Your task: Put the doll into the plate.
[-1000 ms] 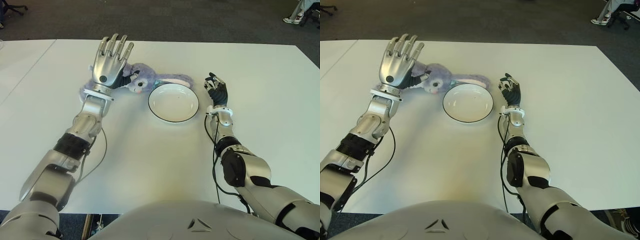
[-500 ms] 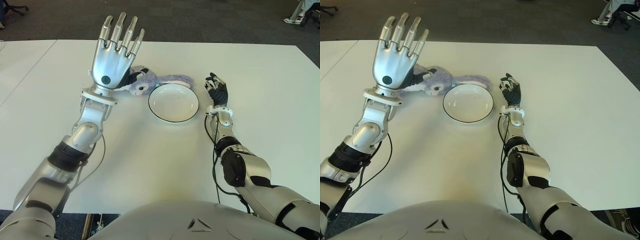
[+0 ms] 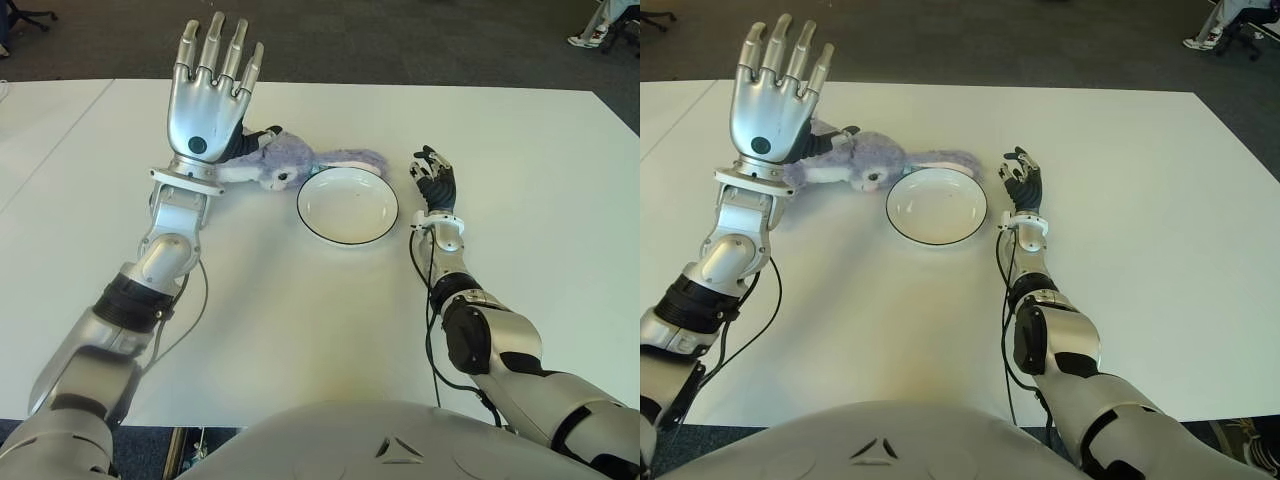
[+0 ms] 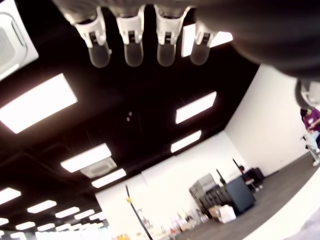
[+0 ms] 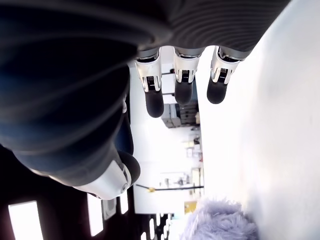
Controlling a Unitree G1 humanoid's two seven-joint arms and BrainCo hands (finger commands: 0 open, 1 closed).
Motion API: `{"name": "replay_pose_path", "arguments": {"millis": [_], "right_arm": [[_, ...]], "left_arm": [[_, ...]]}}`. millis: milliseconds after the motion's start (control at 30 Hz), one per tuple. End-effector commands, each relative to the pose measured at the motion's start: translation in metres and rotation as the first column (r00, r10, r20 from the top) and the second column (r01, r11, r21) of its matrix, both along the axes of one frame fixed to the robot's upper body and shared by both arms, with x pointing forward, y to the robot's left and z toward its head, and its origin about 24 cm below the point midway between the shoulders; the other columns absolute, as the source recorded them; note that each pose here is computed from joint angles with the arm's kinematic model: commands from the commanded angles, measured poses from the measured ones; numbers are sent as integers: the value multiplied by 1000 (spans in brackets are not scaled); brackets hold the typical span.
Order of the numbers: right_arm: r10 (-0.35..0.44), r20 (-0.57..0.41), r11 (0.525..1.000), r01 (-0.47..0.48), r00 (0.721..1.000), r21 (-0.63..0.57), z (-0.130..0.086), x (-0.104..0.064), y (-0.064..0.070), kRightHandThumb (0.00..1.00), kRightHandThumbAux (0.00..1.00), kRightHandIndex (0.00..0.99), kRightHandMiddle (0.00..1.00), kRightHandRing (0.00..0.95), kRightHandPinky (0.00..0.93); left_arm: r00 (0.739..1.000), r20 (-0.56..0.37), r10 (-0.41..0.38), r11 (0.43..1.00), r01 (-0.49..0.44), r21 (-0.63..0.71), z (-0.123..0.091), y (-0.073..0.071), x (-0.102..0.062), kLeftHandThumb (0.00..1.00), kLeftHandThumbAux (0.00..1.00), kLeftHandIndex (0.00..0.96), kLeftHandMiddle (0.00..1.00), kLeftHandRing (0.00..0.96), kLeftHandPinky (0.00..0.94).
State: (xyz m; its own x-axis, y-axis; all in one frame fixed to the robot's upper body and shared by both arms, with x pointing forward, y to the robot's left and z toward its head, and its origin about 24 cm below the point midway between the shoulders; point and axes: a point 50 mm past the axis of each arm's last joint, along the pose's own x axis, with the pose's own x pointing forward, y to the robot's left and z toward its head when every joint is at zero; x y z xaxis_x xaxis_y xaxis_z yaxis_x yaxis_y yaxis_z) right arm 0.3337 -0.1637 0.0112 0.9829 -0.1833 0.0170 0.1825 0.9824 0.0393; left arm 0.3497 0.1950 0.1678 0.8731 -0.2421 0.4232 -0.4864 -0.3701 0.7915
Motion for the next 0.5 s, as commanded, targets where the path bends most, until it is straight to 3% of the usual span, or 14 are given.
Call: {"name": "replay_pose_path", "arguments": {"millis": [33,267,500], "right_arm": [[3,-487,997,35,874,68,-101,-81,8,608,814,353,108,0,0],[0,-471,994,51,882,95,-100,-81,6,616,814,358,109,0,0],[-5,-454,994,56,891,97,-99,-80,6,633,813,364,110,4,0]], "left_arm": [[962,-274,-13,999,5,-31,-25,6,17,319,174,0,0,0,0],[911,-411,28,999,-32,-4,-41,19,34,339,179,0,0,0,25],[850,-517,101,995,-98,33,-41,28,46,342,177,0,0,0,0]]}}
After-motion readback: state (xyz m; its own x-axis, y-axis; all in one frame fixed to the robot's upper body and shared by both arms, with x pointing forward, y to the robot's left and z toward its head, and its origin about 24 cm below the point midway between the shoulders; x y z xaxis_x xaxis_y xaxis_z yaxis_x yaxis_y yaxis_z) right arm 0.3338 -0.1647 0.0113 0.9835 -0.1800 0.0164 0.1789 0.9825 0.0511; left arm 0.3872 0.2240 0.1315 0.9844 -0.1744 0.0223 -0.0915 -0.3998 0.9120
